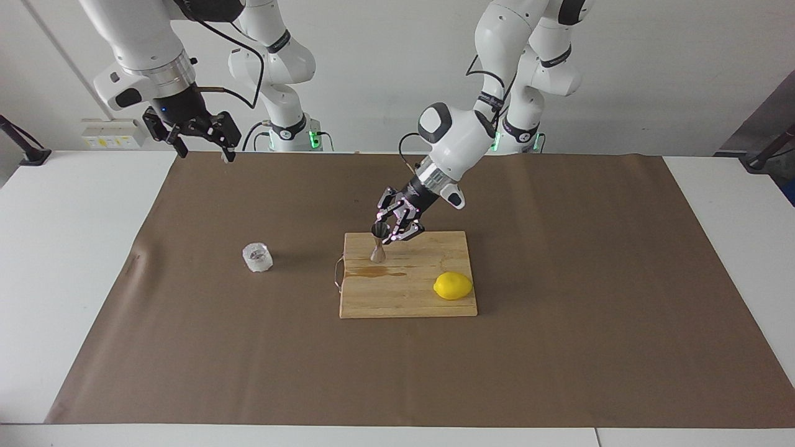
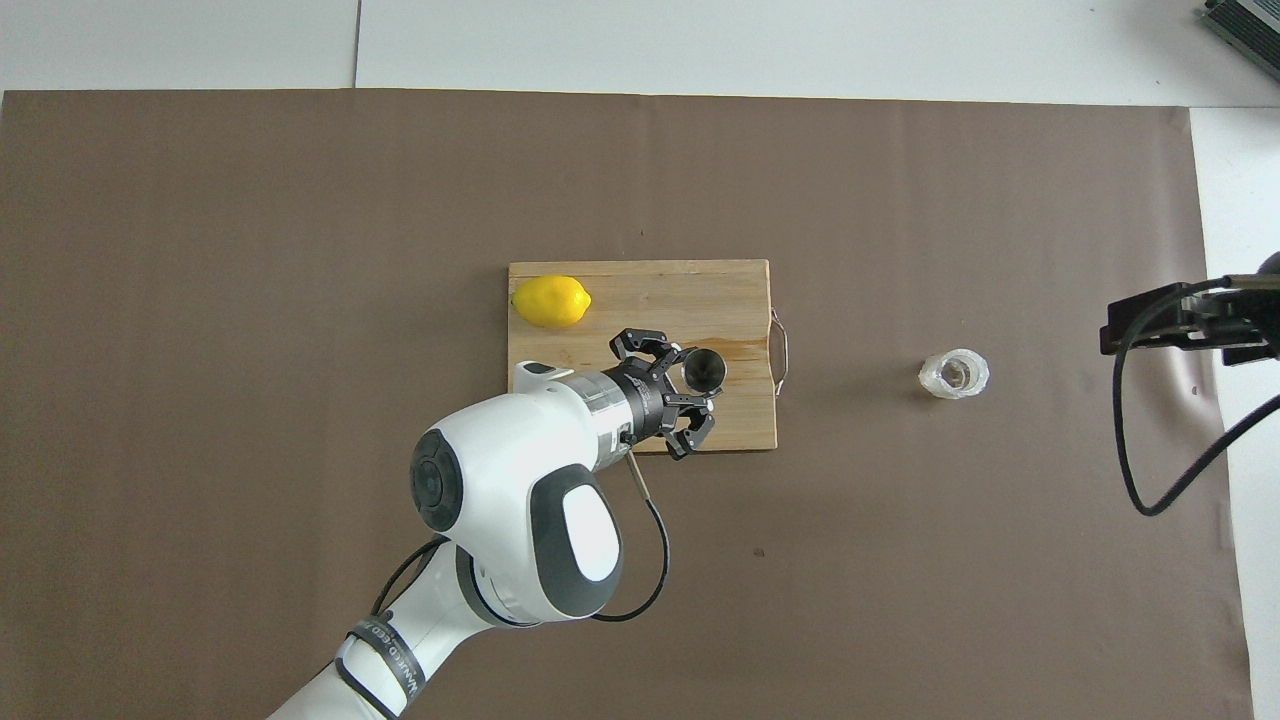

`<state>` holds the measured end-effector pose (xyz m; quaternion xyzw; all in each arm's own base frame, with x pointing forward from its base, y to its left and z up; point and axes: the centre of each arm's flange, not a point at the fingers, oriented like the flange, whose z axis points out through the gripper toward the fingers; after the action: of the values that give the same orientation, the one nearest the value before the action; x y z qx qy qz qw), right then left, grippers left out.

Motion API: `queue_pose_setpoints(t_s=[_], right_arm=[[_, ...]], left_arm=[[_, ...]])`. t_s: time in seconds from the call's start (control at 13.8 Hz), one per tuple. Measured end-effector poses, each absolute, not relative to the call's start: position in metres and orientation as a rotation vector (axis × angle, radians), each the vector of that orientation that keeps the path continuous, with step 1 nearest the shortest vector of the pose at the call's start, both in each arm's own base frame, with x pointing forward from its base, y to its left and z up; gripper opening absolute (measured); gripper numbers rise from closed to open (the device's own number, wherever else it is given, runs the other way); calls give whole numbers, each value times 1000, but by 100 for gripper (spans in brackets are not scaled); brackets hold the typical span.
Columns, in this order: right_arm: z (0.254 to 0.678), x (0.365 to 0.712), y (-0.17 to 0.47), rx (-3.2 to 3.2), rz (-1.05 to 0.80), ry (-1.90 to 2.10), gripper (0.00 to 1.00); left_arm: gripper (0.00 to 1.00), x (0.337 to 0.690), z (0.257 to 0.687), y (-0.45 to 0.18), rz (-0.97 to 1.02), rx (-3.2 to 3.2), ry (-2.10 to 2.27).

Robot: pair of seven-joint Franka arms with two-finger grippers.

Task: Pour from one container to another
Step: 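Lower the metal cup onto the cutting board and open the left gripper, then withdraw the left gripper while the right gripper reaches the white cup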

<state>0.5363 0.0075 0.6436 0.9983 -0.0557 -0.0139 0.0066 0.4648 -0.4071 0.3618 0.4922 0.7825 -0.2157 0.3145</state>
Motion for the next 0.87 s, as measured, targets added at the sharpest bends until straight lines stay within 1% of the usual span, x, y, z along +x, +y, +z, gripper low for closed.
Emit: queue_pose_setpoints(t_s=[0.36,0.43,0.58,0.65,0.72,0.87], right_arm=[[644,536,5,3124,-44,-169,100],[644,536,5,3124,-44,-159,100],[644,536,5,3125,-45,-152,100],[643,536,5,3124,-50,-150,100],[642,535,5,3124,-57,-146,100],[641,534,6,3125,-62,-133,100]], left_arm=[[49,465,358,-407,-557,1307,2064],[56,464,357,-408,-556,1309,2063],[77,463,356,-409,-554,1313,2063],[89,463,356,-409,-552,1312,2063],[99,464,357,-408,-549,1308,2063],[100,469,364,-404,-548,1298,2056]])
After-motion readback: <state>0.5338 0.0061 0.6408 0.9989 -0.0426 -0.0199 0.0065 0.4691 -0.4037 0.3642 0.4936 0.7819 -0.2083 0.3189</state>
